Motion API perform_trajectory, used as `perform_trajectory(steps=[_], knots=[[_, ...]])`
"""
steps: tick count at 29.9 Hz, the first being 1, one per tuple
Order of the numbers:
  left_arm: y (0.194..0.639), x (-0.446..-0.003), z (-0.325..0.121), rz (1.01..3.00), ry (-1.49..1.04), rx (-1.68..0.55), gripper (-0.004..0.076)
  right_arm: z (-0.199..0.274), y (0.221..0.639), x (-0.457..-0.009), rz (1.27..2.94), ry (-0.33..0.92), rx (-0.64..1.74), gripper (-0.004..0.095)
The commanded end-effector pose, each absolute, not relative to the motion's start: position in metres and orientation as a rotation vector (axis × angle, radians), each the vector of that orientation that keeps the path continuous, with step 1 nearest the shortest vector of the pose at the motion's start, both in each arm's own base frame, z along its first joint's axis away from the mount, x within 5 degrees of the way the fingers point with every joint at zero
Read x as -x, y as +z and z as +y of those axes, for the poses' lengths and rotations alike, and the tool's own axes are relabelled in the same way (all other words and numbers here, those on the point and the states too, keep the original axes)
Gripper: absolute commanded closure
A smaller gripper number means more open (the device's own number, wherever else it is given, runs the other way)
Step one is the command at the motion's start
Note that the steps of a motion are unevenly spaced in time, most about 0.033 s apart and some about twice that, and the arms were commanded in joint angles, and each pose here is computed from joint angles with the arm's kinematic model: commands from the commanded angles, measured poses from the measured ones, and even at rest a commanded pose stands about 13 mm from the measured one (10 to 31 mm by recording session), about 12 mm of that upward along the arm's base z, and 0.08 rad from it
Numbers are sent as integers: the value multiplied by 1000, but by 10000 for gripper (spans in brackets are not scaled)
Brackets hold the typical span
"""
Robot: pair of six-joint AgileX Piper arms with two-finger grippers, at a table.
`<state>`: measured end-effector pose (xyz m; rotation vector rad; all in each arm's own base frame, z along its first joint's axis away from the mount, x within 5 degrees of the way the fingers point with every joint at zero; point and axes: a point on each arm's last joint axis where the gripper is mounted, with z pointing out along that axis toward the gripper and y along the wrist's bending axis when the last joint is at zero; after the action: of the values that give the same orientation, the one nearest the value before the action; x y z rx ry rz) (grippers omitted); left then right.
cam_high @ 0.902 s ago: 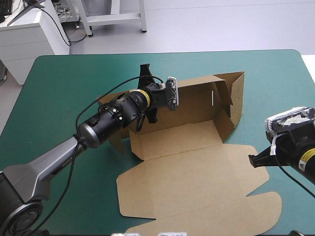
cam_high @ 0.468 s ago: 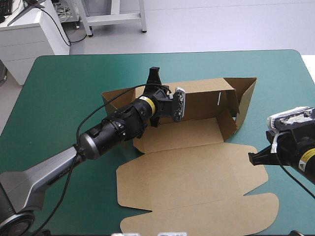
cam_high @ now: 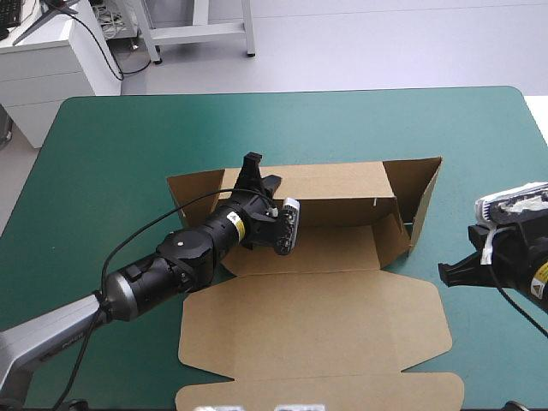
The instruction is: Fold the box
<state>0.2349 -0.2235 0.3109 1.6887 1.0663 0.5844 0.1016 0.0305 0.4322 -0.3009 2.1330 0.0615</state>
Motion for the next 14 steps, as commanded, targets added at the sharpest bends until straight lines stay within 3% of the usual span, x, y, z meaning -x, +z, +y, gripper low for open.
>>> perform_trajectory(steps=[1,4,8,11,14], knots=[[324,-233,-216,1089,613,-1586,731,28,451,-97,2049,92,289,740],[325,-234,-217,1096,599,-1555,732,28,452,-96,2051,102,294,570],[325,-234,-216,1103,602,-1551,732,29,454,-97,2036,108,294,272],[325,-234,-216,1104,601,-1550,732,29,457,-101,2002,94,276,156],[325,-234,-216,1107,606,-1547,732,26,464,-108,1995,43,200,148]])
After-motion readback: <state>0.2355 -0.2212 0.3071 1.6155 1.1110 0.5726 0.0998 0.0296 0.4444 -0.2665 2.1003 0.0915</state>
